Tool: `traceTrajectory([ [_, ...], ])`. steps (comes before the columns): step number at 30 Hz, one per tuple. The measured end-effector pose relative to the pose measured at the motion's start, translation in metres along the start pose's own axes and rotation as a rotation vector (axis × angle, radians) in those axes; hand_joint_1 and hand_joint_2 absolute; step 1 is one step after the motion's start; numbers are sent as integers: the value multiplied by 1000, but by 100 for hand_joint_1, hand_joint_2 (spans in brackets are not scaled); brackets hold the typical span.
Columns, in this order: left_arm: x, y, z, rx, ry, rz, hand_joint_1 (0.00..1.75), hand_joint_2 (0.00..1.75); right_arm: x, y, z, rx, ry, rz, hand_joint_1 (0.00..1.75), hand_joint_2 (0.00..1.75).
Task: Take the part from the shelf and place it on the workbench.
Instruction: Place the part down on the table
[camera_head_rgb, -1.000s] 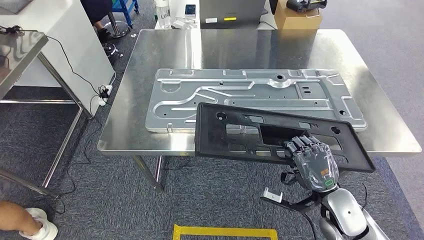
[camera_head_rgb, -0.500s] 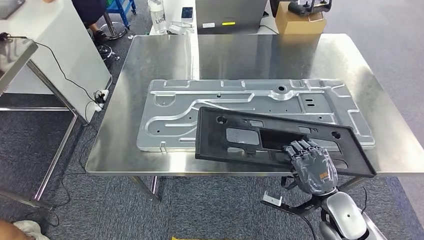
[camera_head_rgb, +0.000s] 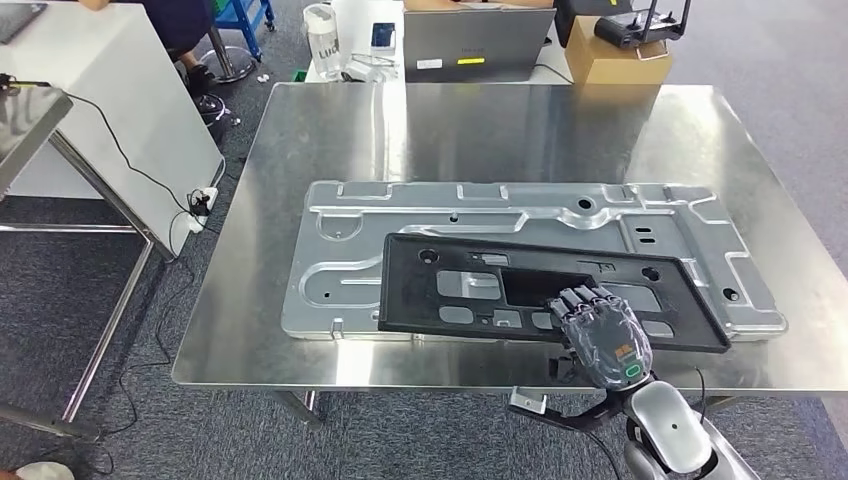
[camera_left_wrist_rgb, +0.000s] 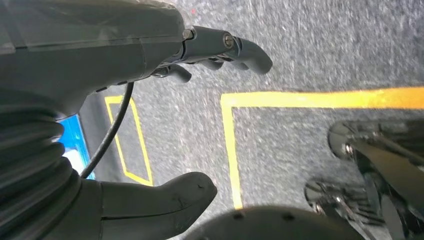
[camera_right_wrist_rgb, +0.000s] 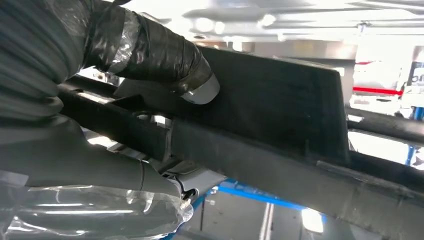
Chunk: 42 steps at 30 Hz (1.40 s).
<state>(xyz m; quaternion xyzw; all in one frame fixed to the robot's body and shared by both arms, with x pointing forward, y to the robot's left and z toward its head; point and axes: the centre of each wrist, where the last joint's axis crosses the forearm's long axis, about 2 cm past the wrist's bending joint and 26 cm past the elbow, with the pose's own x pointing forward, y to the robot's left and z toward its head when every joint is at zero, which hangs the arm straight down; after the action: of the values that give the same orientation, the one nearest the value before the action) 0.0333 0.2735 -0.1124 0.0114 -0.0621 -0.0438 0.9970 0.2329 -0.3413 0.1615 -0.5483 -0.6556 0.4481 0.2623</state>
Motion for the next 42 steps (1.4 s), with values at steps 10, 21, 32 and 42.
traceTrajectory([
  [10,2,0,0,-24,5,9,0,175,-2,10,-5,29,14,6,175,175],
  [21,3,2,0,-37,7,2,0,175,-23,34,-46,134,44,68,175,175],
  [32,5,6,0,-40,2,30,0,175,-29,68,-89,242,63,73,0,0],
  [42,4,6,0,-57,2,68,0,0,-12,79,-108,250,52,11,0,0],
])
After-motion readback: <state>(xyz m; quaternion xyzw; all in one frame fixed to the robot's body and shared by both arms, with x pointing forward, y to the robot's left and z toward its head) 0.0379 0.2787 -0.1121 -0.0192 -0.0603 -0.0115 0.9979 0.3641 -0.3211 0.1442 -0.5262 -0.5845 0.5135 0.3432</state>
